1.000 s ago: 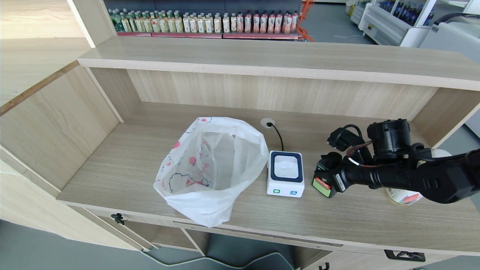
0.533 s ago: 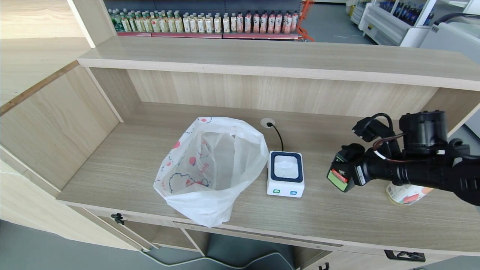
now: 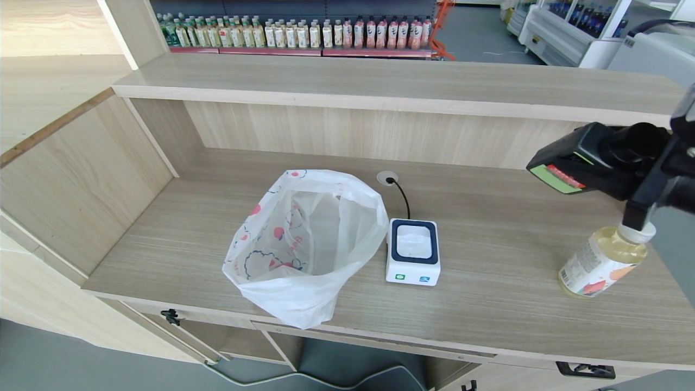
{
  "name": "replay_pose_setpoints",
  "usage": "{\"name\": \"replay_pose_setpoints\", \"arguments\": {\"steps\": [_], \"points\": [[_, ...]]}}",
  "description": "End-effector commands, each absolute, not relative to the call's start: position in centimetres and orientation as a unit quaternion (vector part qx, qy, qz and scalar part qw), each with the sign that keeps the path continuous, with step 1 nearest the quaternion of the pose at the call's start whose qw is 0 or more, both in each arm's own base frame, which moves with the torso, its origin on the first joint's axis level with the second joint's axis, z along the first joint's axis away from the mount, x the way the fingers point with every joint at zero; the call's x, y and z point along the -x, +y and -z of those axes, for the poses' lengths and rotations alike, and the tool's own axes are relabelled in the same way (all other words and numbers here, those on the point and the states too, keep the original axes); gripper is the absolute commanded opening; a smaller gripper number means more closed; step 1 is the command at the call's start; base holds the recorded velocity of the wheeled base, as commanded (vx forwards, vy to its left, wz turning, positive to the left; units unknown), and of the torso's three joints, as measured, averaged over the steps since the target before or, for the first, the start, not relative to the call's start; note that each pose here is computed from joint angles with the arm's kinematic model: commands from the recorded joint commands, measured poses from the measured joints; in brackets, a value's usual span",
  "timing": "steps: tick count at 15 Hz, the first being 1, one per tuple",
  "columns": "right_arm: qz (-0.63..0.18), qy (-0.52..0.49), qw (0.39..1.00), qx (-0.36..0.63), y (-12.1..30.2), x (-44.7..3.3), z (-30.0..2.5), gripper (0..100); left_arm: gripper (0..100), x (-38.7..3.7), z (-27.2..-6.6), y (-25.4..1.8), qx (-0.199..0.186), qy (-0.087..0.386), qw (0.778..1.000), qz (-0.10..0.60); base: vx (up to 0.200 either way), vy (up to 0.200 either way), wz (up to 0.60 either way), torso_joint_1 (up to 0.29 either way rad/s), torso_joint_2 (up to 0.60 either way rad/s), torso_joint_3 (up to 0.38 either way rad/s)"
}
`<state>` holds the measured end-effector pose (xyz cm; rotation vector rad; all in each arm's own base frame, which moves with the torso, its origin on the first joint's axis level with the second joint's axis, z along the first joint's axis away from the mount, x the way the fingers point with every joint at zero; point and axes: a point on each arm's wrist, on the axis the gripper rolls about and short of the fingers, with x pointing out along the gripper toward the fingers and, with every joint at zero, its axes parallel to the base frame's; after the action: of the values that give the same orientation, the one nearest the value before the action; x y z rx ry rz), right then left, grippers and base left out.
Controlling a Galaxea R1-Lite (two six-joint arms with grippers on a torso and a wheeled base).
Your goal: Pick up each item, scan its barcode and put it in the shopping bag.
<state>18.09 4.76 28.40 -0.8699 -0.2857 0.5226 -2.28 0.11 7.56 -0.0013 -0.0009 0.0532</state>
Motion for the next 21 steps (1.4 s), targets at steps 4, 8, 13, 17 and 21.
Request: {"name": "replay_pose_setpoints", "arguments": {"steps": [4,8,13,17,21], "points": [[-0.340,-0.456,0.478,0.669,5.8,-11.1,-24.2,0,100,2.3,-7.6,0.1,0.001,-0.001,1.000,-0.027,0.000,0.000,0.00,0.000,0.00,0.000],[-0.273,-0.557,0.305,0.722,7.7,-11.7,-23.6,0,100,2.3,-7.6,0.1,0.001,-0.001,1.000,-0.027,0.000,0.000,0.00,0.000,0.00,0.000],[-0.140,-0.675,0.199,0.697,8.0,-11.1,-25.8,0,100,2.3,-7.6,0.1,0.001,-0.001,1.000,-0.027,0.000,0.000,0.00,0.000,0.00,0.000],[-0.155,-0.689,0.196,0.680,8.4,-10.7,-25.0,0,100,2.3,-7.6,0.1,0.001,-0.001,1.000,-0.027,0.000,0.000,0.00,0.000,0.00,0.000],[-0.166,-0.712,0.193,0.654,8.9,-9.5,-24.6,0,100,2.3,-7.6,0.1,0.001,-0.001,1.000,-0.027,0.000,0.000,0.00,0.000,0.00,0.000]]}}
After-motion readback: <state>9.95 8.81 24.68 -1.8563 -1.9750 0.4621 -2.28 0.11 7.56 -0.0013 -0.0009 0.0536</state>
